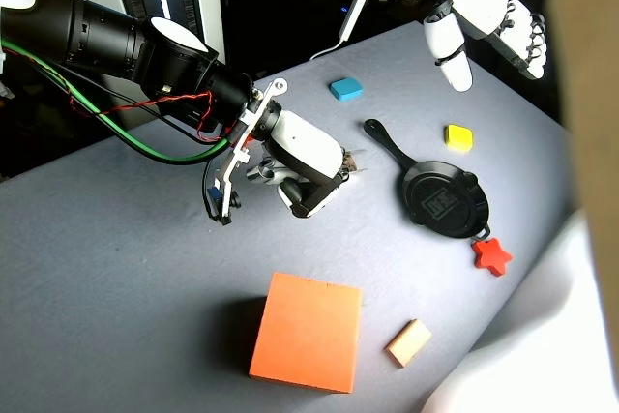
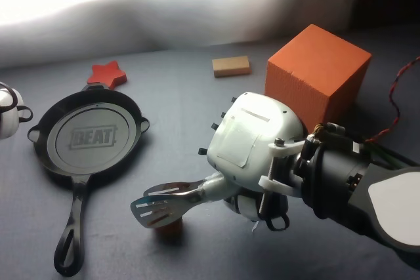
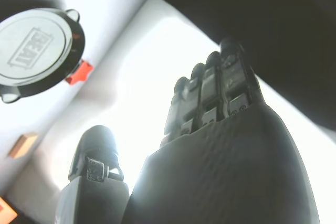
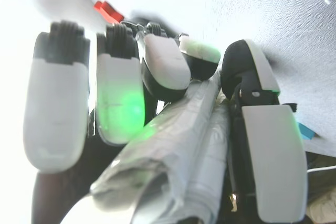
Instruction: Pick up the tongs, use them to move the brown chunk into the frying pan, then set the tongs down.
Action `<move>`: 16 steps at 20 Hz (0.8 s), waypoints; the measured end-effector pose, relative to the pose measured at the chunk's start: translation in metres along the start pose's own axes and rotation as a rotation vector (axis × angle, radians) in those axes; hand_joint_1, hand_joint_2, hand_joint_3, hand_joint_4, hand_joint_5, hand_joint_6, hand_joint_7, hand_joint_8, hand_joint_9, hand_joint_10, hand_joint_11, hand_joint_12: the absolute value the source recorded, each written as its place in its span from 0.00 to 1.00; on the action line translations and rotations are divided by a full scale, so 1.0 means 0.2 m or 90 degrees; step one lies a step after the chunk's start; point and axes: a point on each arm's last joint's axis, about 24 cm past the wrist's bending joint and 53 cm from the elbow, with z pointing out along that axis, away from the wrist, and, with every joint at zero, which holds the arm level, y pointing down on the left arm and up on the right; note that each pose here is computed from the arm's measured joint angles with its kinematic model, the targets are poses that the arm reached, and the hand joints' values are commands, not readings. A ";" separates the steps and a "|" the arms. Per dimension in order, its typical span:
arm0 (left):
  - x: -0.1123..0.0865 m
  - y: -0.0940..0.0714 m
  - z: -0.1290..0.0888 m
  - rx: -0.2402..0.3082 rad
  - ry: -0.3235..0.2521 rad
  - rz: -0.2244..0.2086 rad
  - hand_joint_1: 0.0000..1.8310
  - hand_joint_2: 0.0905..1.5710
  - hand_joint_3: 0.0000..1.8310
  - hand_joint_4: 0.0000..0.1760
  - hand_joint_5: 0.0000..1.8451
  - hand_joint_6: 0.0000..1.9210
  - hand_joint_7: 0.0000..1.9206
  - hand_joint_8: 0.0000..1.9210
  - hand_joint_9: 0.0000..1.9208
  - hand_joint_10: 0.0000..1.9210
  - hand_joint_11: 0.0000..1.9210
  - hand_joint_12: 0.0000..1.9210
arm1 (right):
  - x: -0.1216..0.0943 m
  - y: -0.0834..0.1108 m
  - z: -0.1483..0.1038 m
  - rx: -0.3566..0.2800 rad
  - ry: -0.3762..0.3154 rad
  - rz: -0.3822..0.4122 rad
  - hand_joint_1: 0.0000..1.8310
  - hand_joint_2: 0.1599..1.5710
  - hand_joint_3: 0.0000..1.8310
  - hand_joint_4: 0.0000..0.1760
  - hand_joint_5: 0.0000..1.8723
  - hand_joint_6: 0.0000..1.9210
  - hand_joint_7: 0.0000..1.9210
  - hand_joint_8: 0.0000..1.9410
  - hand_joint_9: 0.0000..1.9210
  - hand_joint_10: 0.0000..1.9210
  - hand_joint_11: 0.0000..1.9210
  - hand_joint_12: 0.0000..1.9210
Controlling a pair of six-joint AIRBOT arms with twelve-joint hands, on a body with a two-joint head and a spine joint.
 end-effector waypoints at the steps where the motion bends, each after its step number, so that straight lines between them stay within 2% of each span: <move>1: 0.00 0.00 0.00 0.000 0.000 0.000 0.02 0.81 0.00 0.17 0.00 0.00 0.00 0.00 0.00 0.00 0.00 0.00 | 0.00 0.00 0.00 0.000 0.000 0.000 0.54 0.90 0.00 1.00 0.76 1.00 0.85 1.00 0.90 1.00 0.89 1.00; 4: 0.00 0.00 0.00 0.000 0.000 0.000 0.01 0.81 0.00 0.22 0.00 0.00 0.00 0.00 0.00 0.00 0.00 0.00 | -0.04 -0.05 -0.01 0.009 -0.006 0.000 0.52 0.91 0.00 1.00 0.75 1.00 0.84 1.00 0.89 1.00 0.88 1.00; 7: 0.00 0.00 0.00 0.000 0.000 0.000 0.01 0.82 0.00 0.19 0.00 0.00 0.00 0.00 0.00 0.00 0.00 0.00 | -0.16 -0.13 -0.02 0.030 -0.038 0.026 0.52 0.91 0.00 1.00 0.75 1.00 0.84 1.00 0.89 1.00 0.89 1.00; 9: 0.00 0.00 0.00 0.000 0.000 0.000 0.03 0.81 0.00 0.16 0.00 0.00 0.00 0.00 0.00 0.00 0.01 0.01 | -0.28 -0.13 0.00 0.025 -0.064 0.043 0.53 0.91 0.00 1.00 0.73 1.00 0.83 1.00 0.88 1.00 0.88 1.00; 10: 0.00 0.00 0.00 0.000 0.000 0.000 0.04 0.81 0.00 0.14 0.00 0.00 0.01 0.00 0.00 0.00 0.02 0.01 | -0.30 -0.13 0.01 0.019 -0.068 0.050 0.52 0.91 0.00 1.00 0.73 1.00 0.83 1.00 0.88 1.00 0.88 1.00; 12: 0.00 0.00 0.00 0.000 0.000 0.000 0.02 0.82 0.00 0.14 0.00 0.00 0.01 0.00 0.00 0.00 0.02 0.01 | -0.33 -0.12 0.07 0.016 -0.064 0.076 0.51 0.91 0.00 1.00 0.73 1.00 0.83 1.00 0.88 1.00 0.87 1.00; 14: 0.00 0.00 0.00 -0.001 0.000 0.000 0.03 0.81 0.00 0.14 0.01 0.00 0.01 0.00 0.00 0.00 0.01 0.02 | -0.33 -0.13 0.14 0.018 -0.062 0.074 0.52 0.91 0.00 1.00 0.74 1.00 0.84 1.00 0.89 1.00 0.88 1.00; 15: 0.00 0.00 0.00 0.001 0.001 0.000 0.03 0.82 0.00 0.15 0.00 0.00 0.01 0.00 0.00 0.00 0.00 0.02 | -0.38 -0.17 0.25 0.034 -0.073 0.078 0.52 0.91 0.00 1.00 0.74 1.00 0.83 1.00 0.89 1.00 0.88 1.00; 16: 0.00 0.00 0.00 0.001 0.001 0.000 0.01 0.82 0.00 0.16 0.00 0.00 0.01 0.00 0.00 0.00 0.00 0.02 | -0.38 -0.17 0.27 0.036 -0.074 0.077 0.52 0.91 0.00 1.00 0.75 1.00 0.83 1.00 0.89 1.00 0.89 1.00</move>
